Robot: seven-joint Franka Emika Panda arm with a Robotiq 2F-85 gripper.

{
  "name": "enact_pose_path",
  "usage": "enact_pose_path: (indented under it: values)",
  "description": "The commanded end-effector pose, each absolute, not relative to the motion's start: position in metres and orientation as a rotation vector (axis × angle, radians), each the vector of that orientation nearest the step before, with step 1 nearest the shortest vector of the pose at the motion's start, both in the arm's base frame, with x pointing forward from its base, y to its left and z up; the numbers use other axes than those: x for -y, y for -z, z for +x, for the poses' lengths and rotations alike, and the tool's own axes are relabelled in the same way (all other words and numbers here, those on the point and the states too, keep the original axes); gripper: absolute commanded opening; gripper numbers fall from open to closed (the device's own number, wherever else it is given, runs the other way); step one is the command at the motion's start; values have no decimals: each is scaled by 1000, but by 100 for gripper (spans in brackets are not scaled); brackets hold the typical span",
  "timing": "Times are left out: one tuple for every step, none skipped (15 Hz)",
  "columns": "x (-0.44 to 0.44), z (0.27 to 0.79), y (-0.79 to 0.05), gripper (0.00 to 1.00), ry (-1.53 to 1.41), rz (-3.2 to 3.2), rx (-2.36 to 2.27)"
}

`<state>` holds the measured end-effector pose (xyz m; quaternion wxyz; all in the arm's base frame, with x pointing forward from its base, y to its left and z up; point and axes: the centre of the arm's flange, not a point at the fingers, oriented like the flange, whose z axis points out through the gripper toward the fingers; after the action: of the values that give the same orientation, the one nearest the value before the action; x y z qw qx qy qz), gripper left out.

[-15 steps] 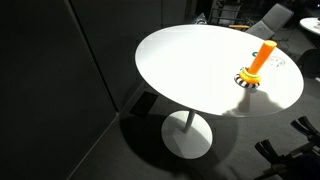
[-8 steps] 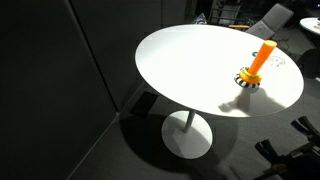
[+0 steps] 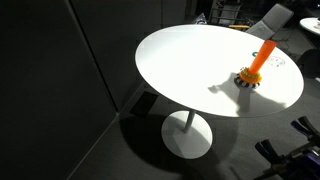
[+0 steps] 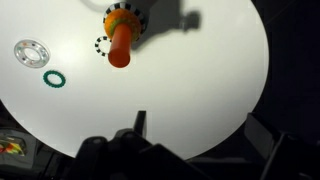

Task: Pick up the clear ring and put it on the rings stacking stand

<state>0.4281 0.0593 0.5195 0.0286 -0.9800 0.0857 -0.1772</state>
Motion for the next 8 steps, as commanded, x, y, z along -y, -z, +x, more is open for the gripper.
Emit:
enact_pose_path:
  values:
    - [-59, 462, -523, 100, 559, -3079, -347]
    - [-57, 469, -520, 100, 549, -3095, -368]
    - [-55, 476, -518, 100, 540, -3109, -390]
    - [-52, 482, -516, 100, 536, -3119, -414]
    - [-48, 489, -514, 100, 533, -3128, -441]
    - [-44, 495, -511, 100, 528, -3136, -467]
    - [-39, 502, -509, 100, 520, -3142, -495]
    - [-34, 508, -508, 100, 509, -3146, -522]
